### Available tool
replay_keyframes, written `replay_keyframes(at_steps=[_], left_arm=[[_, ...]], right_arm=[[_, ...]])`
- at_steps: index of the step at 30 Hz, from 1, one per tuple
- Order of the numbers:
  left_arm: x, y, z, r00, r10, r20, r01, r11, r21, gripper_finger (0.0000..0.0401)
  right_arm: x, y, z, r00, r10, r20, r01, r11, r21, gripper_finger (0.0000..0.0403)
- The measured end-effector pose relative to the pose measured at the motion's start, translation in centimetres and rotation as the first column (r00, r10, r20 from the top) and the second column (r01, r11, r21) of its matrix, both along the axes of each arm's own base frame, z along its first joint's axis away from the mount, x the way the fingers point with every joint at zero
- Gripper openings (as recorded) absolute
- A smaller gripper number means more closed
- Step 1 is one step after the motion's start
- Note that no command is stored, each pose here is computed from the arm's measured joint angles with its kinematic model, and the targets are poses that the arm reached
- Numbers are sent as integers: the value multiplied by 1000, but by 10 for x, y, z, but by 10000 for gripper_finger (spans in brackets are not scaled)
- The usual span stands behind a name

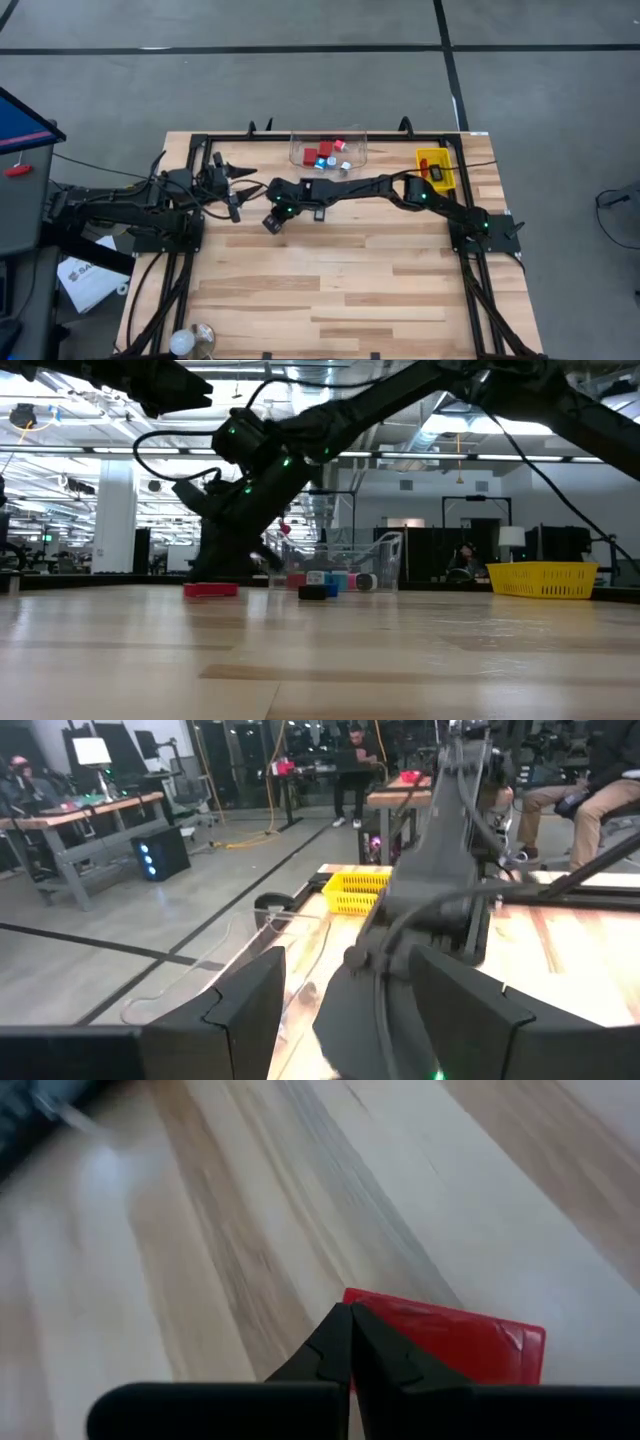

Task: Pick & Place Office items
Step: Put the red digital clock into the yellow bin

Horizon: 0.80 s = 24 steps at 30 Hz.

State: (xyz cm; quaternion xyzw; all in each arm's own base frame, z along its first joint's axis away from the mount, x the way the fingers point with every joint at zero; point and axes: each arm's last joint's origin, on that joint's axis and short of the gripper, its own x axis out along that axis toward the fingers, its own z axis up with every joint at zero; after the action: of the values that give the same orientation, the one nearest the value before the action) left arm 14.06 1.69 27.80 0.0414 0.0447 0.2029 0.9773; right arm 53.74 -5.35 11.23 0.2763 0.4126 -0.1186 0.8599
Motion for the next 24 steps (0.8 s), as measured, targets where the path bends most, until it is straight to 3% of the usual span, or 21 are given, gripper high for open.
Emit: replay_keyframes(at_steps=[5, 18, 24], left_arm=[[0, 0, -2, 1000, 0, -19, 0, 1000, -3, 209], [-4, 1, -10, 993, 26, -113, -27, 1000, -7, 209], [-24, 0, -18, 982, 32, -184, -46, 997, -70, 209]], right_arm=[[-14, 4, 2, 987, -7, -161, -1, 999, -47, 0], [-34, 33, 13, 931, 33, -365, -102, 980, -170, 0], [-48, 54, 20, 879, 31, -475, -156, 962, -225, 0]])
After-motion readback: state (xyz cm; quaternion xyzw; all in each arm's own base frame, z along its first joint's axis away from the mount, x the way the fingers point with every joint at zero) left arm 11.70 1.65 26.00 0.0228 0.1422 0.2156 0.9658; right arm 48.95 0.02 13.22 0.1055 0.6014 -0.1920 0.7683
